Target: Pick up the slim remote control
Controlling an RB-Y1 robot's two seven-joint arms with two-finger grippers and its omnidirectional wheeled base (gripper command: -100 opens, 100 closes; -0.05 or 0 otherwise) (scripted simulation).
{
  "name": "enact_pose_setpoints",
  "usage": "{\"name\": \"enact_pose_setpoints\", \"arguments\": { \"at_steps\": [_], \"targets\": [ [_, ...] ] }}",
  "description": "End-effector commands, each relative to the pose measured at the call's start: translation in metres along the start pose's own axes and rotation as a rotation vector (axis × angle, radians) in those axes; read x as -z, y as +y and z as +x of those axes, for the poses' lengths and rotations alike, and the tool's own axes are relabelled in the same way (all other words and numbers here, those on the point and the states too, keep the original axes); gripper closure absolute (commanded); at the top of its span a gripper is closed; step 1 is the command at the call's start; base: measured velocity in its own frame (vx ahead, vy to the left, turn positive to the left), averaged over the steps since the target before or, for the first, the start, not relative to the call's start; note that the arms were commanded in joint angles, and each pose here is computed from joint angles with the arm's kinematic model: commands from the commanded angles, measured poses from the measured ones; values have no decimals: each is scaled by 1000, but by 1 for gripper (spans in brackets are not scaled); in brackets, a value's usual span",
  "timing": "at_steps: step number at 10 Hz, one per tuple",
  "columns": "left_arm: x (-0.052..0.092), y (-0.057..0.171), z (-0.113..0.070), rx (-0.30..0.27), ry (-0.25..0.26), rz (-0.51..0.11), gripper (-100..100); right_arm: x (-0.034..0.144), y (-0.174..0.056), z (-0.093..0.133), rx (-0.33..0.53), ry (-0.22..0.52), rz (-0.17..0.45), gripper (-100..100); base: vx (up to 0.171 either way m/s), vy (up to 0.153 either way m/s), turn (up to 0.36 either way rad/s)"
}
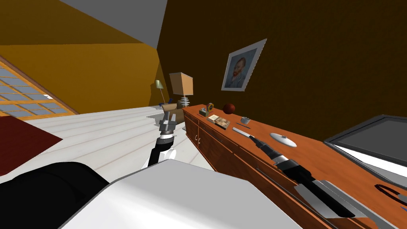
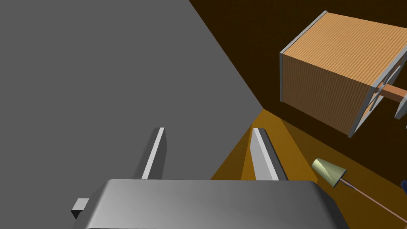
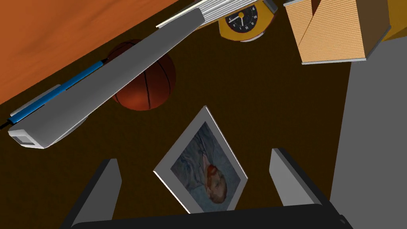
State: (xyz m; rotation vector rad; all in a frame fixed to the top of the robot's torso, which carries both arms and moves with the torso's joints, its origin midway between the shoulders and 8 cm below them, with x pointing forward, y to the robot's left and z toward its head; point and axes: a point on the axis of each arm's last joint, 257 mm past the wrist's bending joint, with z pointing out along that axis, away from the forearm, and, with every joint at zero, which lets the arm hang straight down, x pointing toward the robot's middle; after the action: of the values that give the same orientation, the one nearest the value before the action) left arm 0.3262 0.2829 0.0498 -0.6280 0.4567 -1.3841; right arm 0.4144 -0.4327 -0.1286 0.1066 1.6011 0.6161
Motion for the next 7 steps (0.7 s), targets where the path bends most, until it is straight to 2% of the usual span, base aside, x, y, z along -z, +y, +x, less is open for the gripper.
{"name": "enact_pose_setpoints", "arguments": {
  "at_steps": [1,3,4,6,7],
  "targets": [
    [0,0,0,0,0,0,0,4,-11,4,42,51,9,-100,24,18,166],
    [0,0,0,0,0,0,0,1,-10,-3,83,80,0,-100,17,11,16],
    [0,0,0,0,0,0,0,5,-20,1,111,121,8,-100,18,18,161],
    [0,0,0,0,0,0,0,3,-19,-5,143,143,2,-100,15,9,41],
    [0,0,0,0,0,0,0,8,-29,-1,174,189,10,-100,21,17,162]
  ]
}}
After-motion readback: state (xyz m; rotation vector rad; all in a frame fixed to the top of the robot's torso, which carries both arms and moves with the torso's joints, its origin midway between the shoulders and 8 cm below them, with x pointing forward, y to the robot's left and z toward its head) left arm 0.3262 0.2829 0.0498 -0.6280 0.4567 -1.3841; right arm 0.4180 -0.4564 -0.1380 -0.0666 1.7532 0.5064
